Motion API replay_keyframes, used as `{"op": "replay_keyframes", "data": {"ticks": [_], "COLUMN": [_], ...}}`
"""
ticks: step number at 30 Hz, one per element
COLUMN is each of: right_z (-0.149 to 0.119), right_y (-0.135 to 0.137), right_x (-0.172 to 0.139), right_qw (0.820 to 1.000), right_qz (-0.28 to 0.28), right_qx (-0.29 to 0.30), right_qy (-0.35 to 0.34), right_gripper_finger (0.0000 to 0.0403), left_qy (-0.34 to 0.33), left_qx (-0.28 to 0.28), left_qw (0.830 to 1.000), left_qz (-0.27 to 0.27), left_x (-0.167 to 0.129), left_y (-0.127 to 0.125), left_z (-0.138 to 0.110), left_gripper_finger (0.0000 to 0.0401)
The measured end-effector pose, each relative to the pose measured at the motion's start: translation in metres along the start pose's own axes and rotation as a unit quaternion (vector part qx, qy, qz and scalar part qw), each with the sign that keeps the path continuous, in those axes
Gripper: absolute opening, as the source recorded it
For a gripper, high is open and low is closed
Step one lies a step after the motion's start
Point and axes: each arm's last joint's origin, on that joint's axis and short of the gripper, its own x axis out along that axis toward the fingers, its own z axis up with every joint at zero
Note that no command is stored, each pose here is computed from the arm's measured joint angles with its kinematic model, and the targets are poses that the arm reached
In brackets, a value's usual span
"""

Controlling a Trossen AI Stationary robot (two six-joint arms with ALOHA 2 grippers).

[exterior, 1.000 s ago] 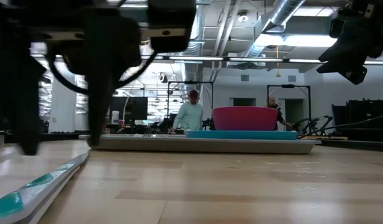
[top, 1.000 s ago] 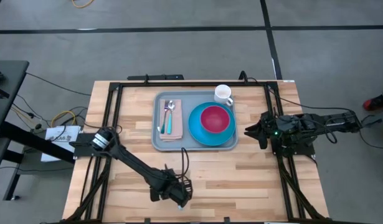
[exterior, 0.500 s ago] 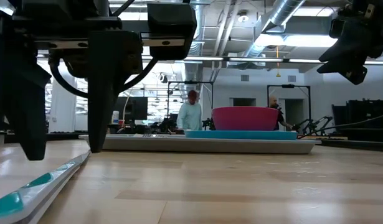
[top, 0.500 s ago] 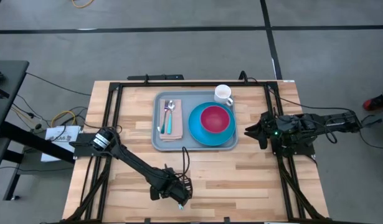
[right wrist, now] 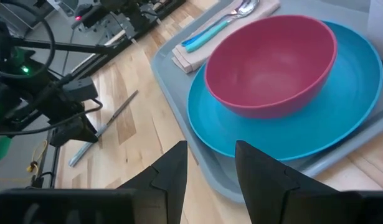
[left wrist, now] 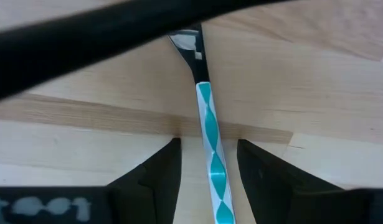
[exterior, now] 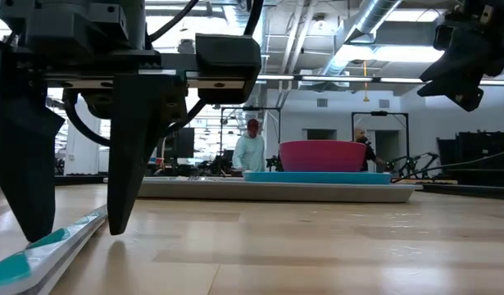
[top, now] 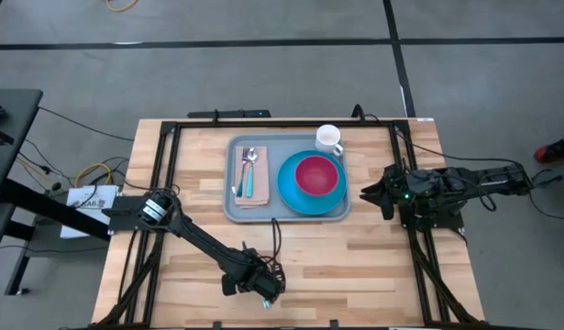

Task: Set up tray
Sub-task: Put the blue and white knife to the right of the blue spoon on the gray napkin on the blue tray

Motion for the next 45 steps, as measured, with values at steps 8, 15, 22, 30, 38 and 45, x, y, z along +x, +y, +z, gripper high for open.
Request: {"op": "replay_keyframes", "data": {"ticks": [8,15,22,30,38,45], "right_z": [0.0,0.0,0.0,0.0,0.0,0.0], "right_y": [0.0,0.0,0.0,0.0,0.0,0.0], "right_x": [0.0,0.0,0.0,0.0,0.0,0.0], "right_qw": [1.0,1.0,1.0,1.0,1.0,1.0], "right_qz": [0.0,-0.001,-0.001,-0.002,-0.001,-0.001], "right_qx": [0.0,0.0,-0.001,-0.007,-0.009,-0.013], "right_qy": [0.0,0.0,0.0,-0.001,-0.001,-0.001], "right_gripper_finger": [0.0127,0.0127,0.0127,0.0127,0.0127,0.0127], "left_qy": [0.003,0.002,-0.001,-0.002,-0.016,-0.116], "left_qx": [0.0,0.004,0.008,0.01,0.009,0.017], "left_qw": [1.0,1.0,1.0,1.0,1.0,0.993], "left_qz": [0.004,0.006,0.002,-0.01,-0.021,0.001], "left_x": [0.001,0.002,0.002,0.002,0.0,-0.026], "left_y": [0.0,-0.001,-0.001,-0.003,-0.007,-0.018], "left_z": [0.0,0.002,0.002,0.001,0.005,0.014], "left_gripper_finger": [0.0148,0.0116,0.0019,0.0019,0.0008,0.0007]}}
